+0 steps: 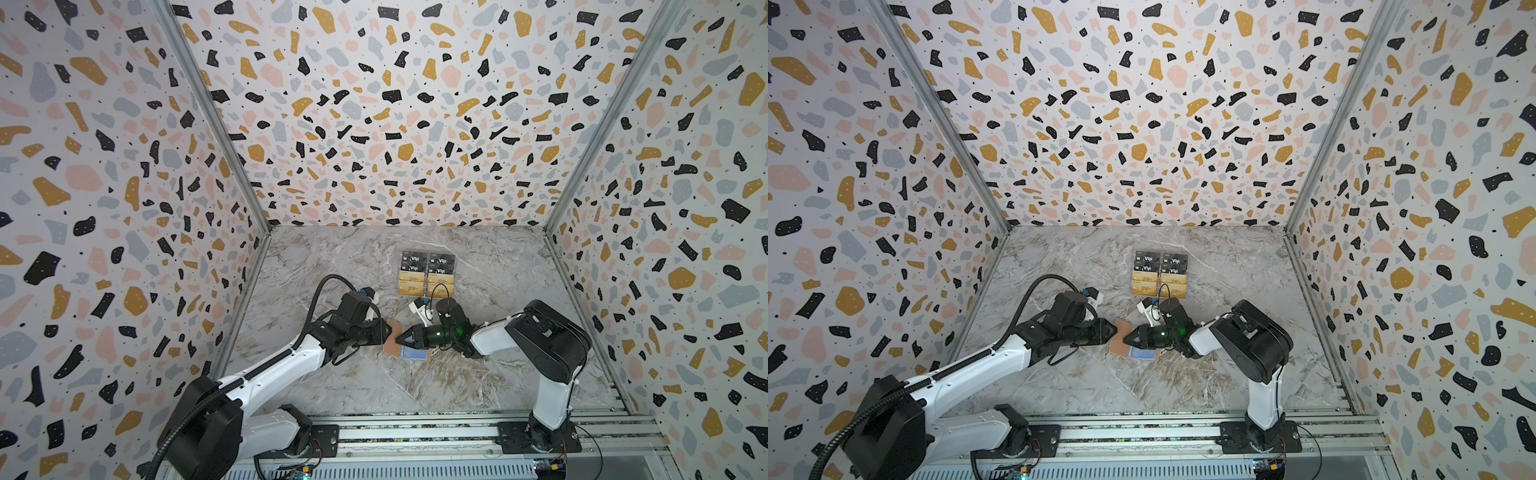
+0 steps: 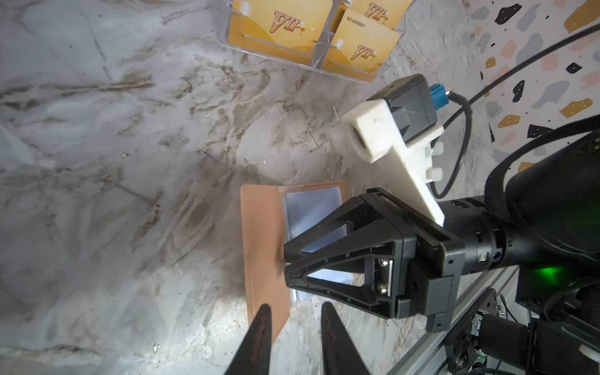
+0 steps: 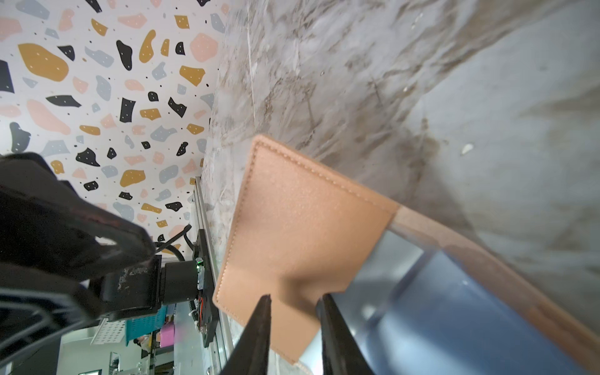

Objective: Insert credit cards into a card holder
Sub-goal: Open the card holder at the center of the table, then flip over the card slot on the card holder.

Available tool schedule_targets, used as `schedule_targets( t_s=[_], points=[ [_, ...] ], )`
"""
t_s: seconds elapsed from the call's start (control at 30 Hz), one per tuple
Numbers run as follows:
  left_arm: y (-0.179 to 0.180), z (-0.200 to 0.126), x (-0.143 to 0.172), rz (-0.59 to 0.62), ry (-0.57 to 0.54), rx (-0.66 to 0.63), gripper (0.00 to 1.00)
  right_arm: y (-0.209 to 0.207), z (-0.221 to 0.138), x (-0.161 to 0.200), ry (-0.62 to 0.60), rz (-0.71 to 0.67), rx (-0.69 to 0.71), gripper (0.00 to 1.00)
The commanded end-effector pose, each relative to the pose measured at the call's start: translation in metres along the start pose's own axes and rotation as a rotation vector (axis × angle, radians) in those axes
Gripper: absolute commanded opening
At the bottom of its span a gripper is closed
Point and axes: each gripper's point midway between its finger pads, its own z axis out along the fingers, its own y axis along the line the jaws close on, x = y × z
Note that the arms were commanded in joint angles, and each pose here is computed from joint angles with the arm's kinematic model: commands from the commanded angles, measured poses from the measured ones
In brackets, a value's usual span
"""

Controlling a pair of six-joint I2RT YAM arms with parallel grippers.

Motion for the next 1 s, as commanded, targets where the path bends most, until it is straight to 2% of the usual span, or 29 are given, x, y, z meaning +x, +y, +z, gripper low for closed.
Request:
schedule_targets(
  t_s=[0.0, 0.27, 0.5, 0.63, 0.73, 0.97],
  points=[
    [0.003, 0.007, 0.002, -0.017, -0.005, 0.006, 0.28, -0.001, -0.001, -0.008, -0.020, 0.010, 0.026, 0.28],
    [0.008, 0.025, 0.008, -0.006, 0.032, 0.005, 0.23, -0.014, -0.001, 0.002, 0.015, 0.007, 0.090, 0.29],
    [0.036, 0.046, 0.030, -0.006, 0.089, -0.063, 0.13, 0.010, -0.012, -0.012, -0.012, -0.045, 0.072, 0.30],
    [0.042, 0.048, 0.034, -0.001, 0.092, -0.080, 0.13, 0.019, -0.020, -0.018, -0.023, -0.059, 0.100, 0.30],
    [0.044, 0.049, 0.035, 0.006, 0.092, -0.084, 0.13, 0.016, -0.028, -0.016, -0.019, -0.049, 0.146, 0.31],
    [0.052, 0.050, 0.046, 0.008, 0.106, -0.097, 0.15, -0.002, -0.046, -0.005, -0.015, -0.004, 0.265, 0.44]
  ],
)
